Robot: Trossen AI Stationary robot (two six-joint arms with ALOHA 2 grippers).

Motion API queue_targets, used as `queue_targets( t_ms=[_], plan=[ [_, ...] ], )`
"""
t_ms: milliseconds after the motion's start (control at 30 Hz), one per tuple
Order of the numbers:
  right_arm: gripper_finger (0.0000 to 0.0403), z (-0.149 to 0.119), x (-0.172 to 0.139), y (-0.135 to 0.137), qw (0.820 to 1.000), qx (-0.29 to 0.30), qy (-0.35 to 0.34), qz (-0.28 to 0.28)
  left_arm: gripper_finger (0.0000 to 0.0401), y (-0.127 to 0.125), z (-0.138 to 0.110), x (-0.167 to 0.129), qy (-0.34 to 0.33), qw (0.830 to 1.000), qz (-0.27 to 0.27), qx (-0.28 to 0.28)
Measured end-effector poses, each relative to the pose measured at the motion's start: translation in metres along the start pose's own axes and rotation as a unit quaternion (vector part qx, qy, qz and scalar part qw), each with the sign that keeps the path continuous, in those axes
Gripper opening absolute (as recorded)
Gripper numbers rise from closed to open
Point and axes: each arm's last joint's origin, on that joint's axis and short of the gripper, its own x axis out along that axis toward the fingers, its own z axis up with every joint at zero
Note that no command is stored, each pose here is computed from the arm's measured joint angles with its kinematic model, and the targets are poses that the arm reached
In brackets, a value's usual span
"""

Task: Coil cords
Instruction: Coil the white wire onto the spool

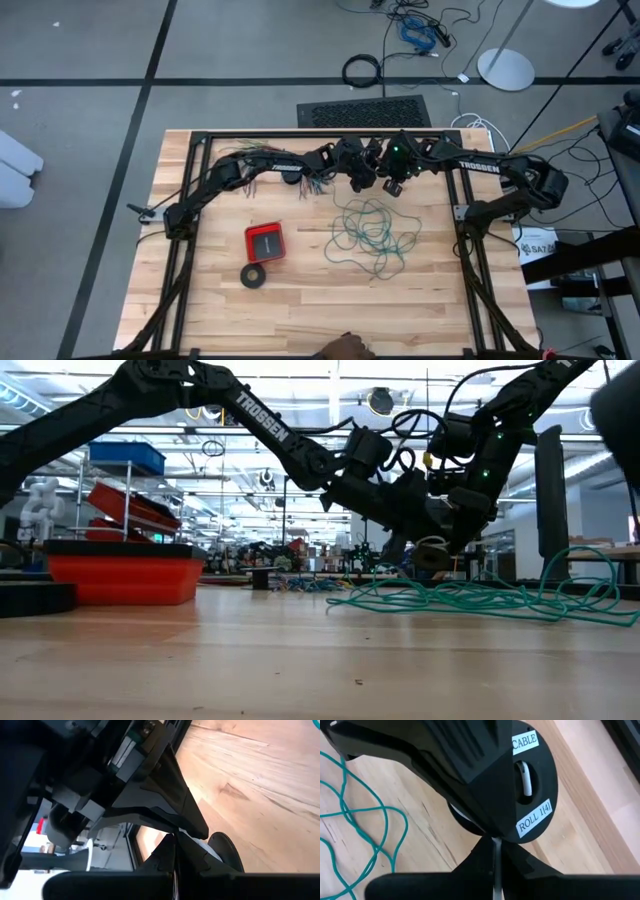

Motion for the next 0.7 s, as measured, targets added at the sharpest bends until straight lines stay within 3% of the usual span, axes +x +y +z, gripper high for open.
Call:
queue_targets(
  t_ms=[700],
  plan=[
    [0.0,-0.0002,-0.0002,0.0001,1.0,0.0,0.001,0.0,0.0006,0.0004,-0.0017,-0.0004,0.0,1.0,0.0,-0.022]
  ],
)
